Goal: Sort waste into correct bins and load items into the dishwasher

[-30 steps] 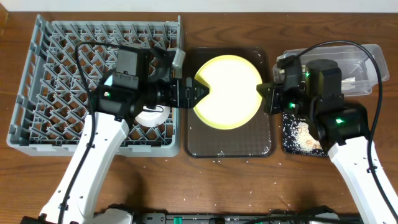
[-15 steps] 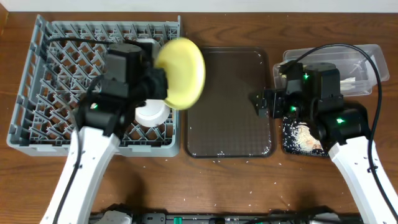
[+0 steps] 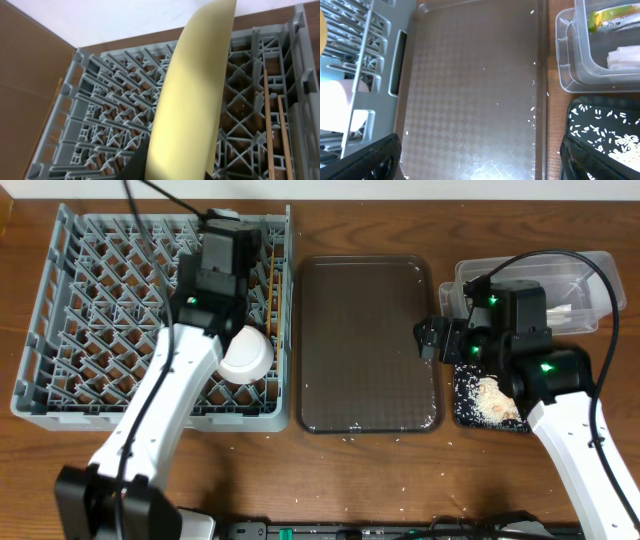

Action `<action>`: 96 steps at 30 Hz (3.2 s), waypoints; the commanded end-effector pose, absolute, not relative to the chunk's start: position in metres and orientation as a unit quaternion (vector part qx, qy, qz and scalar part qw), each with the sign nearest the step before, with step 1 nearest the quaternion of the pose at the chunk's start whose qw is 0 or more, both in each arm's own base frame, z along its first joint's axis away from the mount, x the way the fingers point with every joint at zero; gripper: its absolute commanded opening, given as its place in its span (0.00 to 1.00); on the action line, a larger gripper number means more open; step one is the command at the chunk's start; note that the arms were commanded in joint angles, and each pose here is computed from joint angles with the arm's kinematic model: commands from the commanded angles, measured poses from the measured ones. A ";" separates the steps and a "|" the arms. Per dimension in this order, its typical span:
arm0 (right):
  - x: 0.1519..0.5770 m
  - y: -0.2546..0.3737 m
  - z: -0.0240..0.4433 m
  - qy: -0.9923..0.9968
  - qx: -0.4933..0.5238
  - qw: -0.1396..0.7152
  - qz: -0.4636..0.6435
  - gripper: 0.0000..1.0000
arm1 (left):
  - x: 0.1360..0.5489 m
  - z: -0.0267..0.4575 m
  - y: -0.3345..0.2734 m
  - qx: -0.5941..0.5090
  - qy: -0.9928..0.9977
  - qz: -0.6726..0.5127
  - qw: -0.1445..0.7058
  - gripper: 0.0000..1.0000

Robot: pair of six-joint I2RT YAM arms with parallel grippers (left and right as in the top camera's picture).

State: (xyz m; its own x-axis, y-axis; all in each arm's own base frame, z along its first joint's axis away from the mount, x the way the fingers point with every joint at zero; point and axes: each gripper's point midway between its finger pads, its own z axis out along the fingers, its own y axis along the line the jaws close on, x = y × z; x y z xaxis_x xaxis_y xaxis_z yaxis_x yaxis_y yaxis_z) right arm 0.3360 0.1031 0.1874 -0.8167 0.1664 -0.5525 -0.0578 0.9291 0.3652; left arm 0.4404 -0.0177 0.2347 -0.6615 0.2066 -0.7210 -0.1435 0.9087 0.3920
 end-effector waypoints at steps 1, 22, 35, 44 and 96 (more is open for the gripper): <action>0.339 0.104 0.177 0.941 0.037 0.285 0.181 0.99 | 0.453 0.227 -0.033 0.038 0.880 0.227 0.415 0.07; 0.341 0.104 0.174 0.941 0.036 0.284 0.180 0.99 | 0.433 0.270 -0.081 0.026 0.860 0.173 0.480 0.88; 0.339 0.104 0.171 0.944 0.036 0.277 0.178 0.99 | 0.282 0.343 -0.166 0.167 0.852 -0.086 0.489 0.95; 0.339 0.104 0.171 0.944 0.036 0.277 0.178 0.99 | 0.272 0.360 -0.098 -0.015 0.854 -0.062 0.516 0.95; 0.337 0.103 0.170 0.945 0.037 0.273 0.177 0.99 | 0.242 0.133 -0.029 -0.045 0.764 -0.092 0.637 0.96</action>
